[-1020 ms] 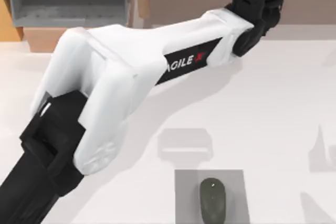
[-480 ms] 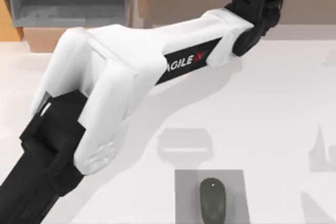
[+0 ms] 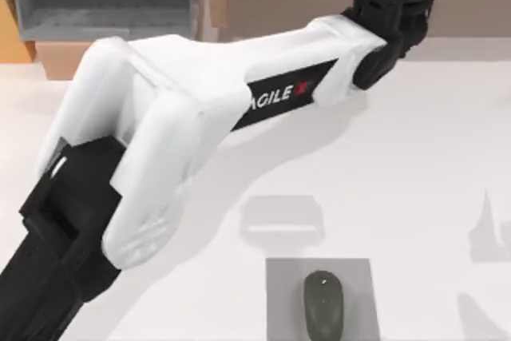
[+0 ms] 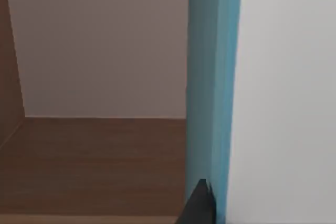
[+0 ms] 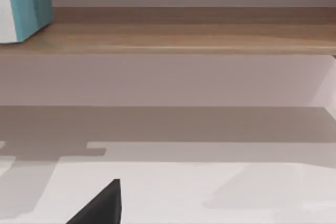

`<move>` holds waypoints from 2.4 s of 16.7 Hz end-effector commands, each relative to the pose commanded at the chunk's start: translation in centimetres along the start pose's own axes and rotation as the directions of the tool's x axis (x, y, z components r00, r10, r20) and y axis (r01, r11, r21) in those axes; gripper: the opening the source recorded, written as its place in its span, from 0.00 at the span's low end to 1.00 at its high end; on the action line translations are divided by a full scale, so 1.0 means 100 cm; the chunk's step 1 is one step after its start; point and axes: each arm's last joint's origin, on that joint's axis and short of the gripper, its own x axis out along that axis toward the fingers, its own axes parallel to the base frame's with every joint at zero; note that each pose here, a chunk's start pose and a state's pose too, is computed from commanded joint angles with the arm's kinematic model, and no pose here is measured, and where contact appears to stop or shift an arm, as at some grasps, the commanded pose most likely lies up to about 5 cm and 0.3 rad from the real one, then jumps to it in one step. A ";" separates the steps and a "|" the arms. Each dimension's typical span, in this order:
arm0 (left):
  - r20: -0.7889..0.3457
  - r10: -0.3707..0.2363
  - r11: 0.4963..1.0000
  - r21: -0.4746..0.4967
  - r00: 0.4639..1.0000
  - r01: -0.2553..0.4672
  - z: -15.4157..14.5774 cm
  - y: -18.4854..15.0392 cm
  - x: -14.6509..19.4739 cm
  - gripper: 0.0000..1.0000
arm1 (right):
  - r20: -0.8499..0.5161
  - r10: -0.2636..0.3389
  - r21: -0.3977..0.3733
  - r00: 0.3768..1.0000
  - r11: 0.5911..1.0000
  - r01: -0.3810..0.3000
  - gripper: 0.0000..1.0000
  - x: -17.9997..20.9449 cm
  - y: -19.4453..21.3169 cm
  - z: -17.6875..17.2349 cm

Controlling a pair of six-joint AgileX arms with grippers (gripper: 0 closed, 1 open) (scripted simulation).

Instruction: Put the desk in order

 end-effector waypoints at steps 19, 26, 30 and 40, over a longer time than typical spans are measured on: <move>0.031 -0.005 0.997 0.079 1.000 0.002 0.020 0.020 -0.081 0.00 | 0.000 0.000 0.000 1.000 1.000 0.000 1.00 0.000 0.000 0.000; -0.067 -0.073 0.860 0.500 0.995 0.097 -0.024 0.100 -0.150 0.00 | 0.000 0.000 0.000 1.000 1.000 0.000 1.00 0.000 0.000 0.000; -0.166 -0.028 0.602 0.785 0.986 0.149 -0.050 0.179 -0.162 0.00 | 0.000 0.000 0.000 1.000 1.000 0.000 1.00 0.000 0.000 0.000; -0.259 0.021 0.042 0.965 0.966 0.257 -0.049 0.315 -0.099 0.00 | 0.000 0.000 0.000 1.000 1.000 0.000 1.00 0.000 0.000 0.000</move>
